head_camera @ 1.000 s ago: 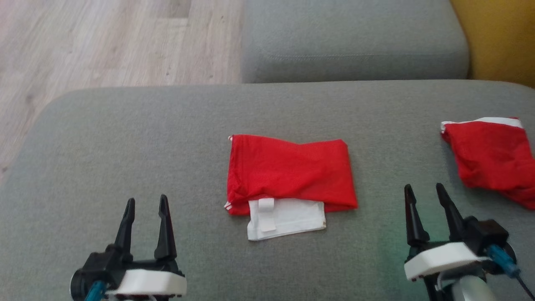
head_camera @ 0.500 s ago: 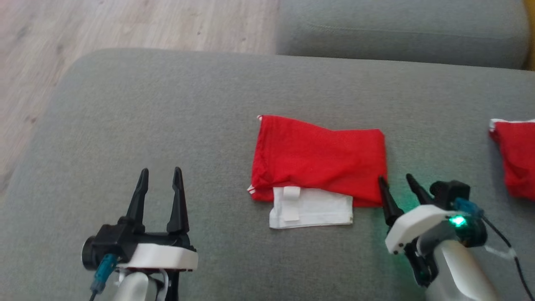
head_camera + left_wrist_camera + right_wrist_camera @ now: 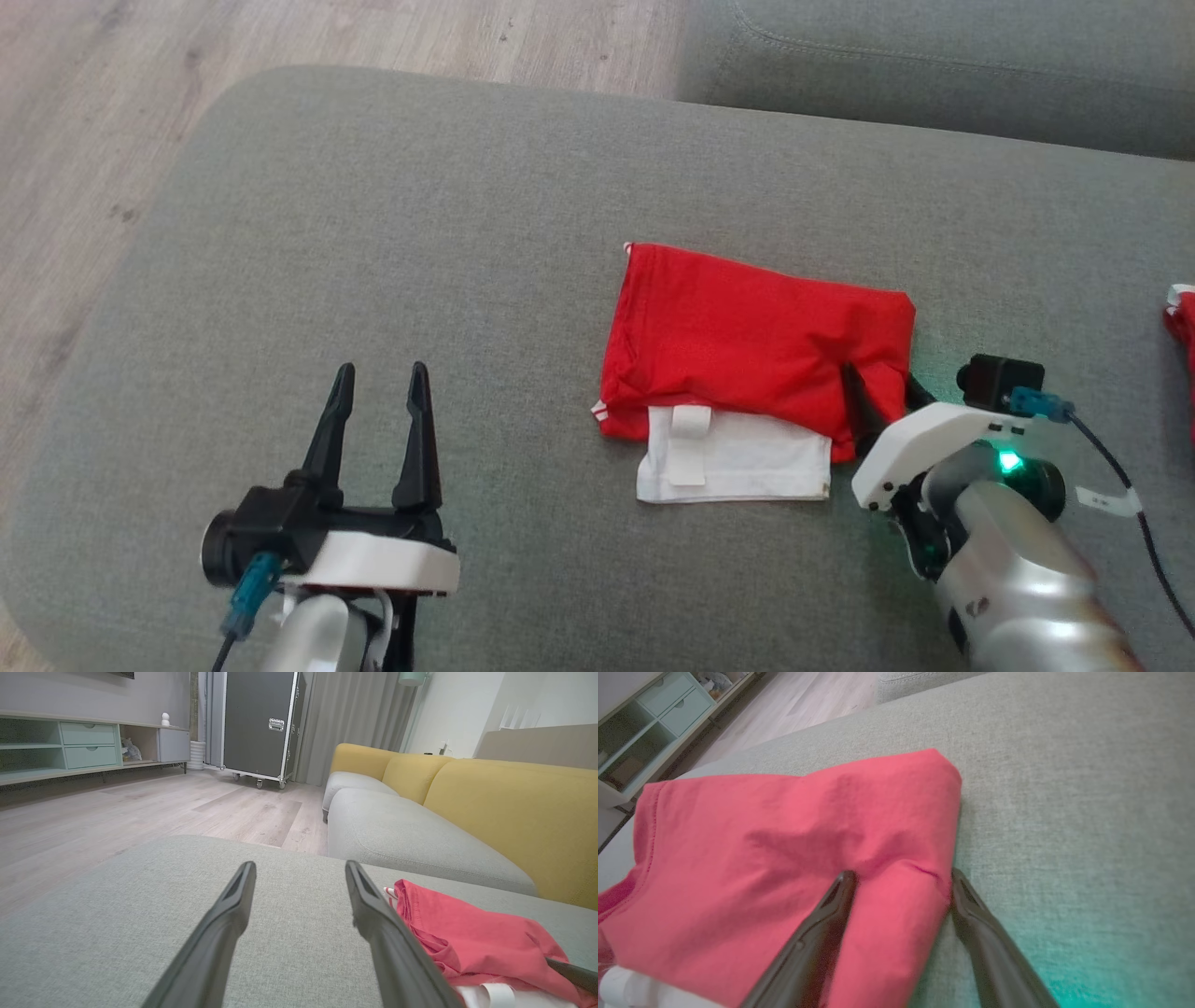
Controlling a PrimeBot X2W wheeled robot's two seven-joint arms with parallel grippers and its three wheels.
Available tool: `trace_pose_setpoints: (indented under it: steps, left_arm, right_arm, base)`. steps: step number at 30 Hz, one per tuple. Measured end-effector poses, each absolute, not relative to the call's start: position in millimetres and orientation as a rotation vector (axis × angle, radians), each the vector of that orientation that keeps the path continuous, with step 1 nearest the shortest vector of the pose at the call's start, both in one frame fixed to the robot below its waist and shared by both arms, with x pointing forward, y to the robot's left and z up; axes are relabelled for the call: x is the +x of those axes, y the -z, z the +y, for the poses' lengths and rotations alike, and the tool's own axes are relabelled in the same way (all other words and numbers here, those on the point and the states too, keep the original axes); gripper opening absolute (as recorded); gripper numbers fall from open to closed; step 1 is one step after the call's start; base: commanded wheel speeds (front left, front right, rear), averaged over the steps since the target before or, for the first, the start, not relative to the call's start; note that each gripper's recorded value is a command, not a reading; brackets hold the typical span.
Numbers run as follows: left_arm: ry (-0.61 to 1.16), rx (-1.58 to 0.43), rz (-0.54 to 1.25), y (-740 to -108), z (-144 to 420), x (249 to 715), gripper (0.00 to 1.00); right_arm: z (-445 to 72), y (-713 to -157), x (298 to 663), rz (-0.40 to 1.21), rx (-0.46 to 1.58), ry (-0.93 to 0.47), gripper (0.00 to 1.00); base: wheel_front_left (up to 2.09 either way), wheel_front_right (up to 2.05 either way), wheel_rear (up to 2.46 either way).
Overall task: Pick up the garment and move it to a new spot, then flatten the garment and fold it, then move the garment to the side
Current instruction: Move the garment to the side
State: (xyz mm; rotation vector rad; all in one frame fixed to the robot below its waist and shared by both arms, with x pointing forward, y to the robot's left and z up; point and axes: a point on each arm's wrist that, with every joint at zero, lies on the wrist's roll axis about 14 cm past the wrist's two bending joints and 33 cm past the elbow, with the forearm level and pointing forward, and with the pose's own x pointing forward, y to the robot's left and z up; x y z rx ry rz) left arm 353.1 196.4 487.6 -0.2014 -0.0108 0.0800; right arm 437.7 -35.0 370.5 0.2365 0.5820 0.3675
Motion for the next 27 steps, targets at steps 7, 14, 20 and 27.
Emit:
trace_pose_setpoints:
  steps: [7,14,20,27]
  left_arm:
    - [-0.067,-0.203,-0.026,-492.7,192.2,354.1,1.00]
    - [0.047,-0.215,-0.036,-498.9,155.6,357.8,1.00]
    - [0.139,-0.240,-0.027,-500.8,118.7,361.5,1.00]
    - [0.180,-0.252,-0.024,-502.9,100.4,368.0,1.00]
  right_arm:
    - [-37.4,-375.1,435.4,0.527,0.103,-0.411,0.00]
    - [-53.5,-396.2,435.9,0.430,-0.077,-0.442,0.00]
    - [-86.0,-430.1,448.7,0.292,-0.225,-0.410,0.00]
    - [-146.9,-454.7,453.2,0.217,-0.344,-0.301,0.00]
  base:
    - [0.00,0.00,0.00]
    - [0.00,0.00,0.00]
    - [0.00,0.00,0.00]
    - [0.00,0.00,0.00]
